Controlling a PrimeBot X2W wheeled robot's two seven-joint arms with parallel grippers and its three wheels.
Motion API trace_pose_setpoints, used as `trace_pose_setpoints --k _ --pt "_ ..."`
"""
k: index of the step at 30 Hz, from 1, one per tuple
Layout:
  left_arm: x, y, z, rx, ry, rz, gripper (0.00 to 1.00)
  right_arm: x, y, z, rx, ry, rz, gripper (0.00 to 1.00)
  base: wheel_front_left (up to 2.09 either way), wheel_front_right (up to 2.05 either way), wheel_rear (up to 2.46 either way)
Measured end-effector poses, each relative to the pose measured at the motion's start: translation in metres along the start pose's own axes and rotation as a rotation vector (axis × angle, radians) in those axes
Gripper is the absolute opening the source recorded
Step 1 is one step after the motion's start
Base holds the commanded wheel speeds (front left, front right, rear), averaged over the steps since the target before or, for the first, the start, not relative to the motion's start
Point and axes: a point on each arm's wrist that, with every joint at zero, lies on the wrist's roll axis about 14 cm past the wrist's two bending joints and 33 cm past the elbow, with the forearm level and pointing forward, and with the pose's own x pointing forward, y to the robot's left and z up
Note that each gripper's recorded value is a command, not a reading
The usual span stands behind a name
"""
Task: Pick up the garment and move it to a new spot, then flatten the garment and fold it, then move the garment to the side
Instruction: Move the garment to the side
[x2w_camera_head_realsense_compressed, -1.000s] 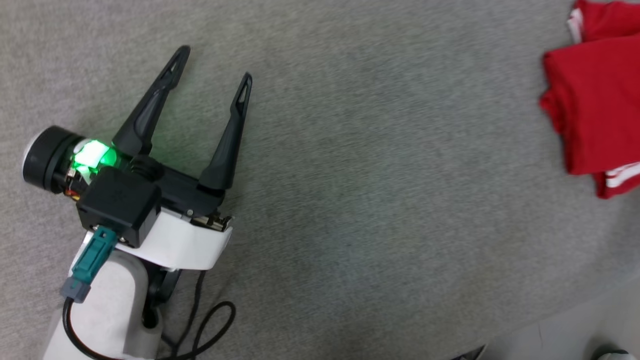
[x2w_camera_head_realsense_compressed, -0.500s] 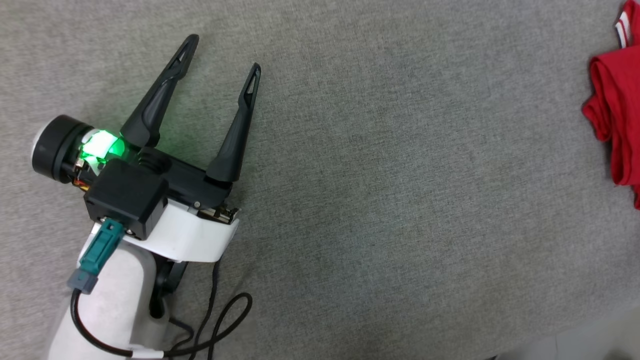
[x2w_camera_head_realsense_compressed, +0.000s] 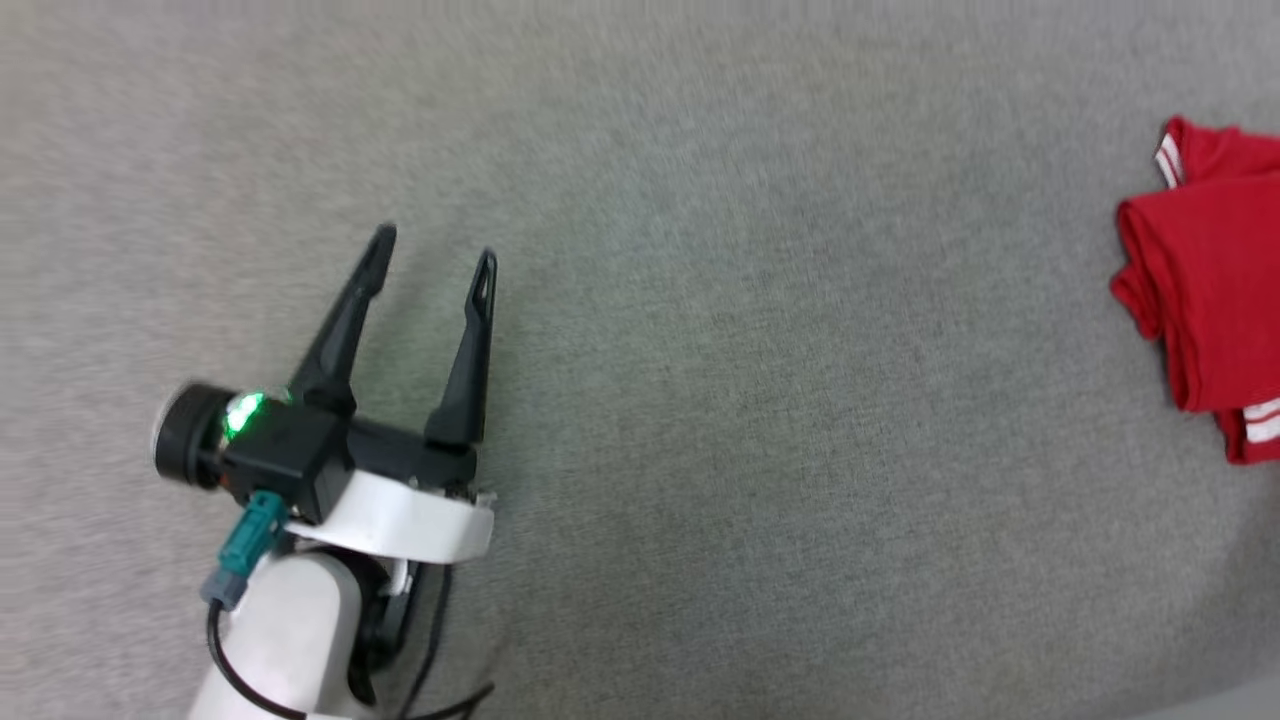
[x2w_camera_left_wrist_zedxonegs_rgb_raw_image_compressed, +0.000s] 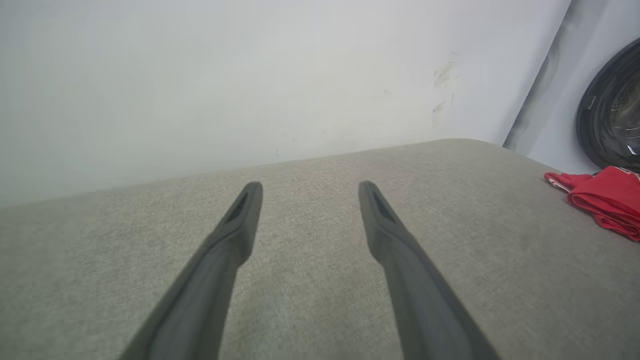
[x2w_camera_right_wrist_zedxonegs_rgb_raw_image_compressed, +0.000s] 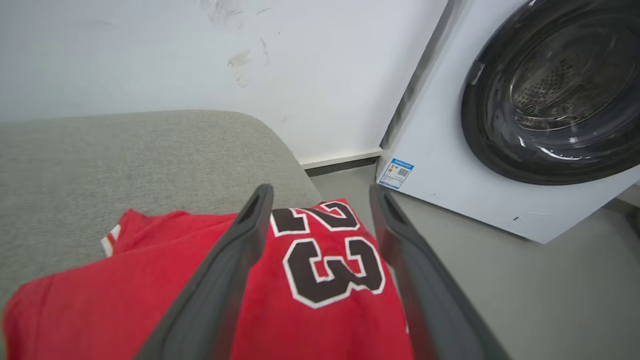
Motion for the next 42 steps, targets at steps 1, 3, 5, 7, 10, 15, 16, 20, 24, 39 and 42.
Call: trace_pose_setpoints --k 1,3,5,7,10,15,16,20,24,39,42 --pt "-0.005 0.002 0.002 0.000 0.005 0.019 1.00 -0.006 0.006 0.001 0.031 -0.010 0.012 1.00 0.00 0.00 0.00" --pt "-0.016 0.004 0.006 -0.005 0.012 0.049 1.00 -0.019 0.022 0.003 0.083 -0.034 0.046 1.00 0.00 0.00 0.00" --pt "-0.027 0.007 0.010 -0.002 0.020 0.082 1.00 -0.034 0.036 0.007 0.125 -0.064 0.076 1.00 0.00 0.00 0.00" --pt "-0.039 0.012 0.014 0.002 0.030 0.114 1.00 -0.053 0.050 0.006 0.167 -0.077 0.107 1.00 0.00 0.00 0.00" --pt "-0.058 0.020 0.019 0.019 0.045 0.162 1.00 -0.081 0.071 0.002 0.208 -0.079 0.159 1.00 0.00 0.00 0.00" --pt "-0.092 0.035 0.030 0.038 0.055 0.257 1.00 -0.128 0.115 0.007 0.257 -0.096 0.280 1.00 0.00 0.00 0.00" --pt "-0.098 0.037 0.032 0.042 0.054 0.273 1.00 -0.135 0.120 0.011 0.262 -0.101 0.299 1.00 0.00 0.00 0.00" --pt "-0.125 0.045 0.044 0.053 0.043 0.342 1.00 -0.164 0.141 0.026 0.277 -0.121 0.392 1.00 0.00 0.00 0.00" --pt "-0.154 0.049 0.052 0.063 0.037 0.403 1.00 -0.191 0.151 0.043 0.288 -0.154 0.462 1.00 0.00 0.00 0.00" --pt "-0.221 0.058 0.070 0.120 0.010 0.518 1.00 -0.254 0.170 0.087 0.340 -0.243 0.633 1.00 0.00 0.00 0.00" --pt "-0.222 0.059 0.071 0.125 0.007 0.516 1.00 -0.255 0.170 0.088 0.340 -0.244 0.636 1.00 0.00 0.00 0.00"
